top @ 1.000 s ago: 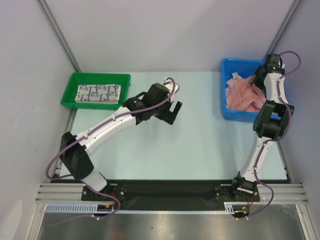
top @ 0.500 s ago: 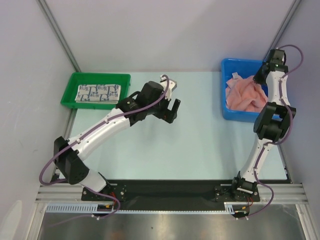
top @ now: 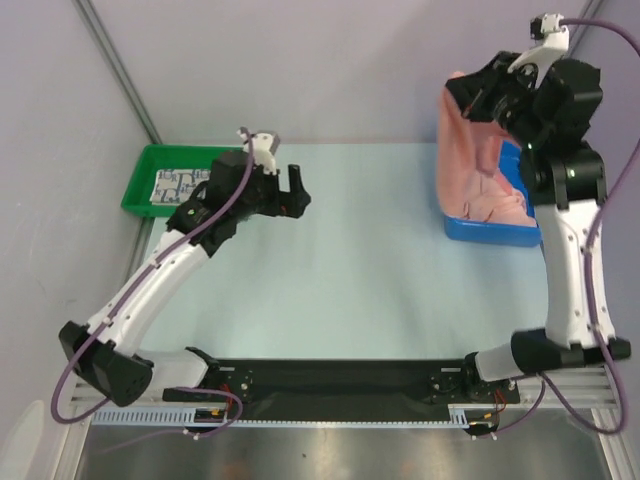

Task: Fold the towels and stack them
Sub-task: Move the towel to the center of the board, then flatten out the crumpled towel

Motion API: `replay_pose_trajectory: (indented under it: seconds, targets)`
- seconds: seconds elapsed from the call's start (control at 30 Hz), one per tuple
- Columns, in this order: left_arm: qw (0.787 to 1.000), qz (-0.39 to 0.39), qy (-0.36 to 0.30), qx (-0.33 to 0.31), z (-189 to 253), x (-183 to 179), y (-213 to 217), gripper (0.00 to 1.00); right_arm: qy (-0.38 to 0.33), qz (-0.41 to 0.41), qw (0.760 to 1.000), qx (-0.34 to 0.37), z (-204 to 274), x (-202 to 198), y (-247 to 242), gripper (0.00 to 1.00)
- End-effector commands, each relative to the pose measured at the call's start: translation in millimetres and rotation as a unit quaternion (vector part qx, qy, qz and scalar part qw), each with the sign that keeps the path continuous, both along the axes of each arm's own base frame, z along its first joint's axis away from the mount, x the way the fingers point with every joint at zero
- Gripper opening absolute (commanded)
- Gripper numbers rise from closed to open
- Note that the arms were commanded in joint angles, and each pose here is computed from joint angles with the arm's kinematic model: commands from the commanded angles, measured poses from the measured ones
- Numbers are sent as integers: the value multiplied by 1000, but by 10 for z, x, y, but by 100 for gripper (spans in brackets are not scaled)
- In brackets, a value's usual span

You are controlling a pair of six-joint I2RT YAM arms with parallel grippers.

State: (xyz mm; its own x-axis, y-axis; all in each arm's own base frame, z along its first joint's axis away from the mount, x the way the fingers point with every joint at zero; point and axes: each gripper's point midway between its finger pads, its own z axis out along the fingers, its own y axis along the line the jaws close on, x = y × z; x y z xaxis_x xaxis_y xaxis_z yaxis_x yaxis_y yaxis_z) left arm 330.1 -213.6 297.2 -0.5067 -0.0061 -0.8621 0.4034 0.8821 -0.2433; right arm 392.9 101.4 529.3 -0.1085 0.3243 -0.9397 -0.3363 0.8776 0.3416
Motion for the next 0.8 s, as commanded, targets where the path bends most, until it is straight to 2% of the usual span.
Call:
replay_pose_trajectory:
  seconds: [0.0, 0.03, 0.07, 0.1, 0.17, 0.2, 0.23, 0.27, 0.3, 0.33, 0.4, 0.47, 0.57, 0.6, 0.67, 0.73, 0.77]
  targets:
    - [998, 35, -17, -41, 207, -163, 297, 100, 53, 74, 996, 22, -442, -408, 483, 0]
    - [998, 36, -11, -40, 139, -212, 341, 100, 60, 86, 994, 28, -578, -483, 580, 0]
    - [998, 46, -9, -35, 102, -233, 403, 100, 67, 100, 992, 48, -691, -733, 629, 0]
    - [998, 51, -4, -31, 25, -310, 459, 100, 126, 129, 983, 45, -1340, -781, 852, 0]
    - [998, 54, 10, -24, -109, -371, 498, 100, 179, 163, 968, 69, -1894, -1096, 1035, 0]
    - [998, 55, 28, -15, -270, -421, 522, 100, 232, 173, 955, 63, -2583, -1219, 1121, 0]
    - [998, 56, 37, -11, -357, -441, 537, 100, 253, 204, 944, 58, -2812, -1420, 1271, 1]
    - [997, 59, 46, -8, -438, -461, 550, 100, 272, 192, 942, 48, -3045, -1483, 1265, 3]
    - [996, 60, 63, 0, -612, -492, 565, 99, 306, 171, 935, 48, -3298, -1577, 1222, 6]
    - [996, 58, 68, 1, -662, -498, 555, 99, 344, 160, 925, 35, -3615, -1714, 1193, 17]
    - [995, 48, 88, 0, -831, -540, 513, 98, 379, 116, 918, 28, -3808, -1786, 1030, 29]
    - [995, 42, 90, -13, -885, -471, 426, 97, 366, 98, 925, 11, -3723, -1725, 953, 34]
    - [992, 12, 119, -28, -1033, -299, 170, 93, 361, 13, 931, -51, -3716, -1382, 683, 48]
    - [992, 8, 127, -27, -1074, -239, 110, 91, 345, 6, 938, -41, -3581, -1295, 671, 50]
    - [989, -10, 144, -21, -1265, -61, -85, 89, 348, 2, 936, -55, -3636, -1079, 676, 54]
    - [990, -15, 137, -24, -1197, 171, -217, 89, 319, -1, 947, -46, -3457, -726, 635, 54]
    - [988, -13, 152, -11, -1365, 305, -268, 89, 343, 2, 938, -52, -3617, -583, 650, 53]
